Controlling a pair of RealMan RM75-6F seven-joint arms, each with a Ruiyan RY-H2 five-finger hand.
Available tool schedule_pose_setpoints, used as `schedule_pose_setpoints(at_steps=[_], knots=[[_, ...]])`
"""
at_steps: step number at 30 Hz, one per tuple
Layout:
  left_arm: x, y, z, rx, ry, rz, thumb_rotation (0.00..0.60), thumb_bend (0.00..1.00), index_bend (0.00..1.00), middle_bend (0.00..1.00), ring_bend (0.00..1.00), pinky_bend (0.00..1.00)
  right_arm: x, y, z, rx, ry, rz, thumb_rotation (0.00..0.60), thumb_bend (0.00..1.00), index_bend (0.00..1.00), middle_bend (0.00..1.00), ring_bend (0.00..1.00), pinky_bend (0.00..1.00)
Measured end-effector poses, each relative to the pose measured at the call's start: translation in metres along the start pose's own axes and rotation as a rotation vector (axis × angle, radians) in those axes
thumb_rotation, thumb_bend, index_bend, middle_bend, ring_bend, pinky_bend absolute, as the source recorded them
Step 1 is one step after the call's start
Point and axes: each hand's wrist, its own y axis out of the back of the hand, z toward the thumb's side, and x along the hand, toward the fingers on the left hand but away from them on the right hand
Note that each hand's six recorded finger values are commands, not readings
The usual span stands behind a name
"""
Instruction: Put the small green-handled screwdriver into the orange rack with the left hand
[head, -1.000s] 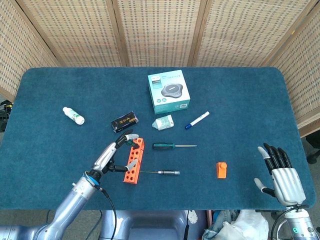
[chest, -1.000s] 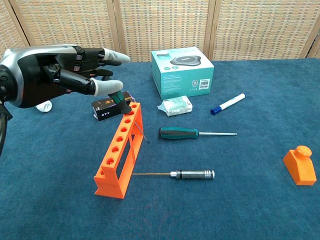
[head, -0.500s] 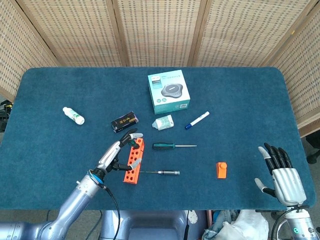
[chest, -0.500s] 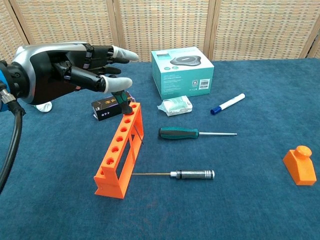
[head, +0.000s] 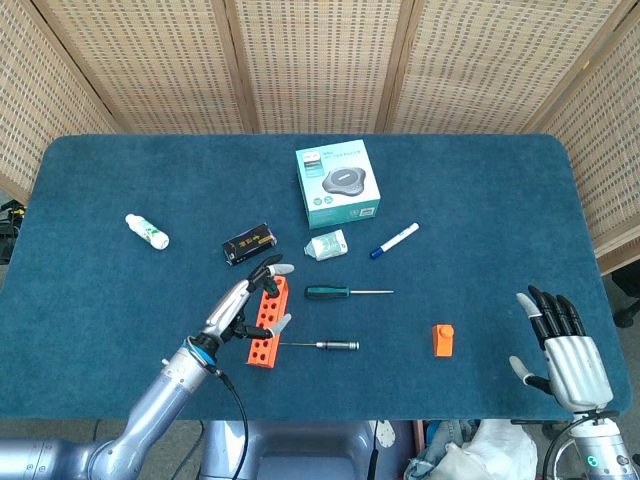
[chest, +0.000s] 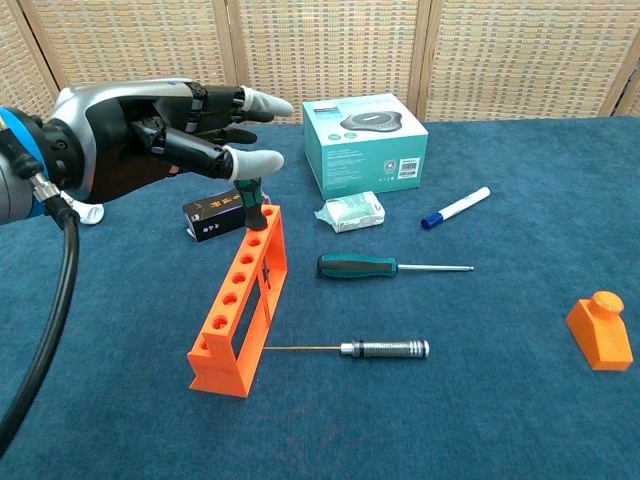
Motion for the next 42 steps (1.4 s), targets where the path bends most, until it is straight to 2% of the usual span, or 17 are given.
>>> schedule_pose_setpoints(at_steps=[8, 17, 20, 24, 26, 30, 34, 42], knots=[[0.005, -0.004, -0.001, -0.001, 0.01, -0.006, 0.6, 0.38, 0.16, 0.01, 0.0, 0.03, 0.0, 0.001, 0.0, -0.001, -0.001, 0.0, 0.6, 0.24, 0.0, 0.0, 0.0, 0.0], [-0.001, 0.001, 0.006, 0.003, -0.019, 0.017, 0.6, 0.38, 0.16, 0.01, 0.0, 0.03, 0.001, 0.001, 0.0, 0.0, 0.003, 0.0, 0.6, 0.24, 0.0, 0.0, 0.0, 0.0], [-0.004, 0.008, 0.011, 0.008, -0.038, 0.035, 0.6, 0.38, 0.16, 0.01, 0.0, 0.02, 0.0, 0.001, 0.0, -0.001, 0.001, 0.0, 0.6, 0.24, 0.0, 0.0, 0.0, 0.0], [-0.012, 0.027, 0.02, 0.042, -0.082, 0.092, 0.6, 0.37, 0.19, 0.0, 0.0, 0.0, 0.0, 0.001, -0.001, 0.0, -0.001, 0.0, 0.6, 0.24, 0.0, 0.0, 0.0, 0.0], [-0.018, 0.038, 0.023, 0.074, -0.099, 0.125, 0.6, 0.33, 0.19, 0.0, 0.0, 0.0, 0.0, 0.001, -0.002, 0.001, -0.003, 0.0, 0.6, 0.24, 0.0, 0.0, 0.0, 0.0], [-0.036, 0.062, 0.019, 0.212, -0.114, 0.193, 0.6, 0.22, 0.17, 0.0, 0.0, 0.0, 0.0, 0.001, -0.002, 0.004, -0.006, -0.002, 0.6, 0.24, 0.0, 0.0, 0.0, 0.0], [-0.061, 0.081, -0.001, 0.428, -0.083, 0.269, 0.6, 0.19, 0.15, 0.0, 0.0, 0.0, 0.0, 0.001, -0.002, 0.011, -0.007, -0.003, 0.6, 0.24, 0.0, 0.0, 0.0, 0.0], [-0.123, 0.113, -0.066, 0.823, 0.1, 0.413, 0.6, 0.19, 0.14, 0.0, 0.0, 0.0, -0.001, -0.002, 0.0, 0.03, -0.008, 0.0, 0.6, 0.24, 0.0, 0.0, 0.0, 0.0]])
